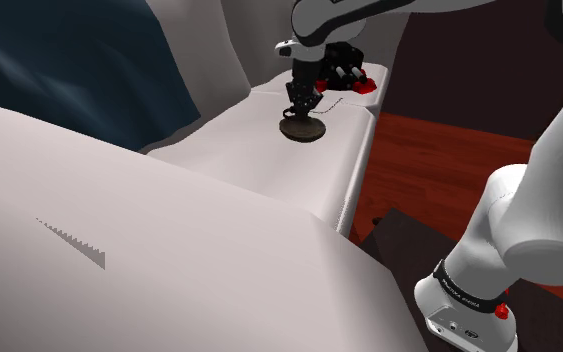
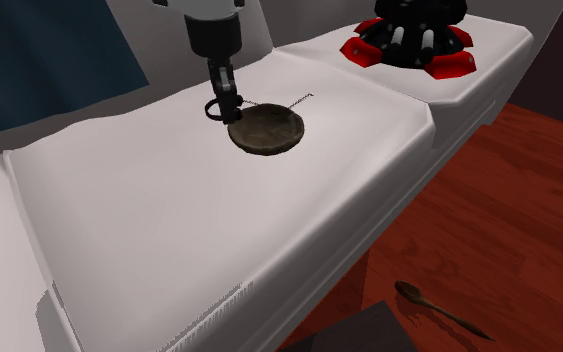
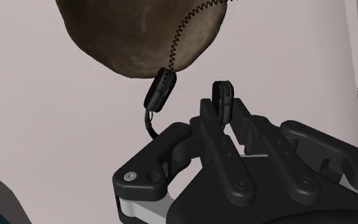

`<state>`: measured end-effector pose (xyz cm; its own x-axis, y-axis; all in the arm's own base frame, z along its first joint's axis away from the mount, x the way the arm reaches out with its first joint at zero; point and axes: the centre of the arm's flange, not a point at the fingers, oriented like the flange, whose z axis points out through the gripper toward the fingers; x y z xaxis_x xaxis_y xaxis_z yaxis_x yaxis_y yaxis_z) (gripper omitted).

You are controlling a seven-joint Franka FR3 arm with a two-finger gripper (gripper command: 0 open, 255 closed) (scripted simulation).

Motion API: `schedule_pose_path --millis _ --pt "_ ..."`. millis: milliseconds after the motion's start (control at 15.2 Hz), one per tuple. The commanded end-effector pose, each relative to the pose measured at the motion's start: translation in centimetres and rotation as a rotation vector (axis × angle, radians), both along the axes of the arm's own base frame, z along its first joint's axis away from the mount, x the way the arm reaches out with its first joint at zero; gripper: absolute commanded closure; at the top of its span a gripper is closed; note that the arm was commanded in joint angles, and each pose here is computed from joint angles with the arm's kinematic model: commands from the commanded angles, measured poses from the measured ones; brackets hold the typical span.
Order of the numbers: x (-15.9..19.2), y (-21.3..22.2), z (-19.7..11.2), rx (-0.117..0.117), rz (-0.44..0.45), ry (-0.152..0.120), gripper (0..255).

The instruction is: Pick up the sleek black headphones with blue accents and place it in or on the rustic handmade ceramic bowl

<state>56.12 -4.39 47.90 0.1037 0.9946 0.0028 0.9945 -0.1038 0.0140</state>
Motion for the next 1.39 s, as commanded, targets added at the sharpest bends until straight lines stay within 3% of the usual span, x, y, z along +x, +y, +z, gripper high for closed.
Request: schedule_pose_path --millis 0,198,990,1320 --pt "2.2 -1.5 -0.3 0.000 0.002 0.000 255" --pt "5.4 -3.7 -0.4 0.000 0.002 0.000 255" --pt "5.4 -3.7 -6.7 0.000 0.002 0.000 255" --pt "5.4 -3.7 -6.7 0.000 0.002 0.000 255"
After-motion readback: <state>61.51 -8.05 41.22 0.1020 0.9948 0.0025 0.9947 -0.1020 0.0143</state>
